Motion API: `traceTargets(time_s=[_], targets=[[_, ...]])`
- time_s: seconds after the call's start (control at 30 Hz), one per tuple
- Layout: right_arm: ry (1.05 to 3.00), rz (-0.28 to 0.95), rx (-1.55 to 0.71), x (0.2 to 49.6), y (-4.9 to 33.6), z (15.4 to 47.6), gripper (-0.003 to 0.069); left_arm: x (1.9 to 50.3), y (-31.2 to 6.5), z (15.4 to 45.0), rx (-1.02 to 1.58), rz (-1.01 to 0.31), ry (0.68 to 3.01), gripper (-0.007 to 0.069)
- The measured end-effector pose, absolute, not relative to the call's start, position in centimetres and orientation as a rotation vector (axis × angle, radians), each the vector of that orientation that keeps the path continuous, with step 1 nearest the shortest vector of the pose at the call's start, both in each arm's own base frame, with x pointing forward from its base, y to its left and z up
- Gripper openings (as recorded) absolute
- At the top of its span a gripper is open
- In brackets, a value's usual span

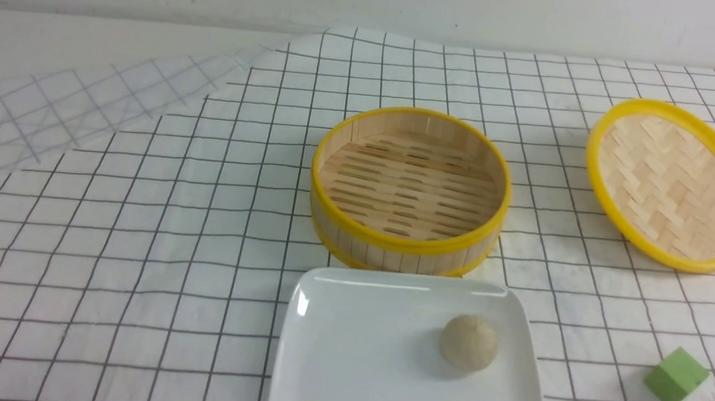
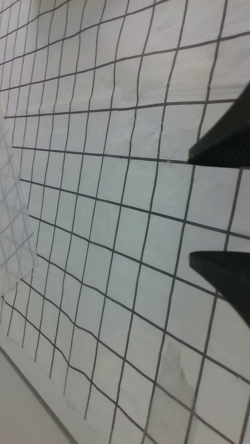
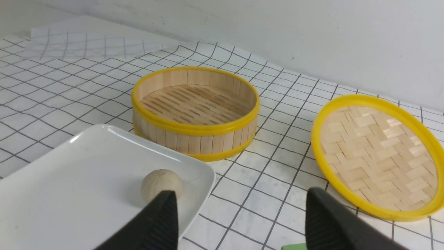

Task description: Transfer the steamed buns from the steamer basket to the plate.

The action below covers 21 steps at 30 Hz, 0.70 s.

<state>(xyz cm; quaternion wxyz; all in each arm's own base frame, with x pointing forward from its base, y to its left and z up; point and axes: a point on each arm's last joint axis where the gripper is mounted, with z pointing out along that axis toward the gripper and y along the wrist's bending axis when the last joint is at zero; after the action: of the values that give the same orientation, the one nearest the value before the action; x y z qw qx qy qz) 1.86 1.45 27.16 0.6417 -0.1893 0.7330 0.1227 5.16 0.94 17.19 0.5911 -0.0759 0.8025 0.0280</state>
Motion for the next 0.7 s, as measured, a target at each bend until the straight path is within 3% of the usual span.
traceTargets(time_s=[0.2, 0.7], targets=[[1.725, 0.277, -0.449, 2.0, 1.5, 26.3, 0.0435, 5.2, 0.9, 17.2, -0.177, 0.065, 1.867, 0.0355], [1.881, 0.183, -0.478, 4.3, 1.9, 18.0, 0.0228, 5.2, 0.9, 17.2, -0.177, 0.065, 1.867, 0.0355]])
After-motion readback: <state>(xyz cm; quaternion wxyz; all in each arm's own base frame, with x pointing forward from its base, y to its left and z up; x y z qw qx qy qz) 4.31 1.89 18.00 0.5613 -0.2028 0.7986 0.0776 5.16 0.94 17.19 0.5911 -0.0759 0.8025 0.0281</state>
